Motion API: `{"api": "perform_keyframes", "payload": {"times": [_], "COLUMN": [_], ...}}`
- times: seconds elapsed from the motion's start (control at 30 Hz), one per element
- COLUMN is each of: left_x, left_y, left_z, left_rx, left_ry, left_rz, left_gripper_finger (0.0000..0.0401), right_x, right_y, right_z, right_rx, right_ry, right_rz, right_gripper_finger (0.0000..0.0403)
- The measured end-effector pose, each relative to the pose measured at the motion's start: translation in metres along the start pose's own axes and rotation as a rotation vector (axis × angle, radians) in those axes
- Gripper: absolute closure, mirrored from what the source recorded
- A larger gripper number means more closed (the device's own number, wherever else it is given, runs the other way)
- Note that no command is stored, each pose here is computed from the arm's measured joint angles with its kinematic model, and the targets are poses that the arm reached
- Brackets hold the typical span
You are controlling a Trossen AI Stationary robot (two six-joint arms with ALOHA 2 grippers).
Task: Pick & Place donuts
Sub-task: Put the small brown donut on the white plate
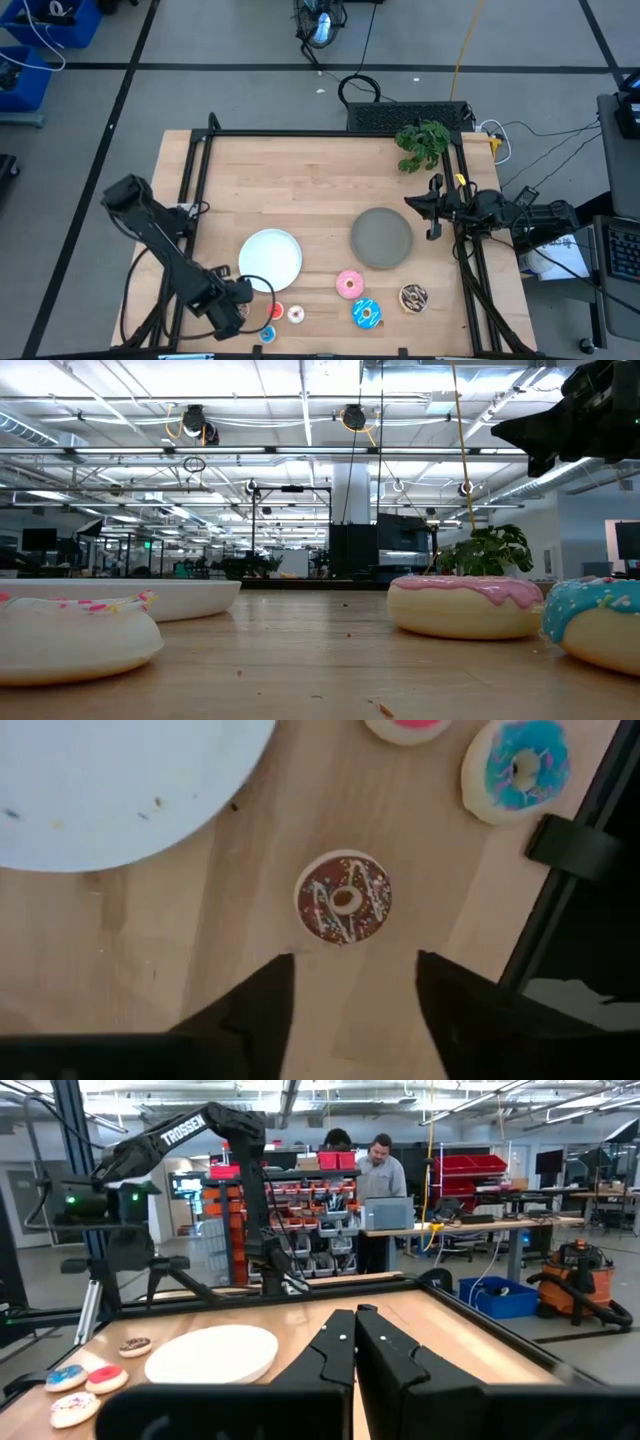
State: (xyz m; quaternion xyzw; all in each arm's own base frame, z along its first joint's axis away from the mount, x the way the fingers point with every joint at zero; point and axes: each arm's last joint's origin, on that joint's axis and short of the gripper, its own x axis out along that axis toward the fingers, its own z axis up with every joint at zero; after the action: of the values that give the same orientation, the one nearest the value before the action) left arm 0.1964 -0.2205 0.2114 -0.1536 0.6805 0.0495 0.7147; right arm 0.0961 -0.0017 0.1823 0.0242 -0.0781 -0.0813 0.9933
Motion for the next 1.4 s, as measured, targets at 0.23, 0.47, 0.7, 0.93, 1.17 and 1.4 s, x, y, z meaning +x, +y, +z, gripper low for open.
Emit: {"api": "perform_keyframes", "payload": {"times": [0.23, 0.47, 0.7, 0.93, 1.17, 1.4], "left_x": [0.002, 0.001, 0.003, 0.02, 0.03, 0.041], "left_y": [0.0, 0.001, -0.004, -0.009, -0.014, -0.022], "left_z": [0.002, 0.005, 0.009, 0.007, 0.001, -0.007], "left_rx": [-0.003, 0.096, 0.176, 0.131, 0.103, 0.103], "left_ry": [-0.039, -0.18, -0.232, -0.178, -0.14, -0.134], "left_rz": [0.023, 0.088, 0.071, 0.081, 0.09, 0.083], "left_gripper_finger": [0.0111, 0.0096, 0.0093, 0.0095, 0.0095, 0.0093], "right_x": [0.0, 0.001, 0.002, 0.002, 0.002, 0.002], "right_y": [0.0, 0.0, 0.0, 0.002, 0.002, 0.002], "right_z": [0.0, -0.002, -0.002, -0.002, -0.003, -0.003], "right_rx": [0.012, 0.006, 0.006, 0.005, 0.005, 0.006], "right_ry": [0.005, 0.022, 0.026, 0.029, 0.029, 0.03], "right_rz": [0.003, 0.002, 0.002, 0.061, 0.06, 0.06], "right_gripper_finger": [0.0403, 0.0403, 0.0403, 0.0403, 0.0403, 0.0403]}}
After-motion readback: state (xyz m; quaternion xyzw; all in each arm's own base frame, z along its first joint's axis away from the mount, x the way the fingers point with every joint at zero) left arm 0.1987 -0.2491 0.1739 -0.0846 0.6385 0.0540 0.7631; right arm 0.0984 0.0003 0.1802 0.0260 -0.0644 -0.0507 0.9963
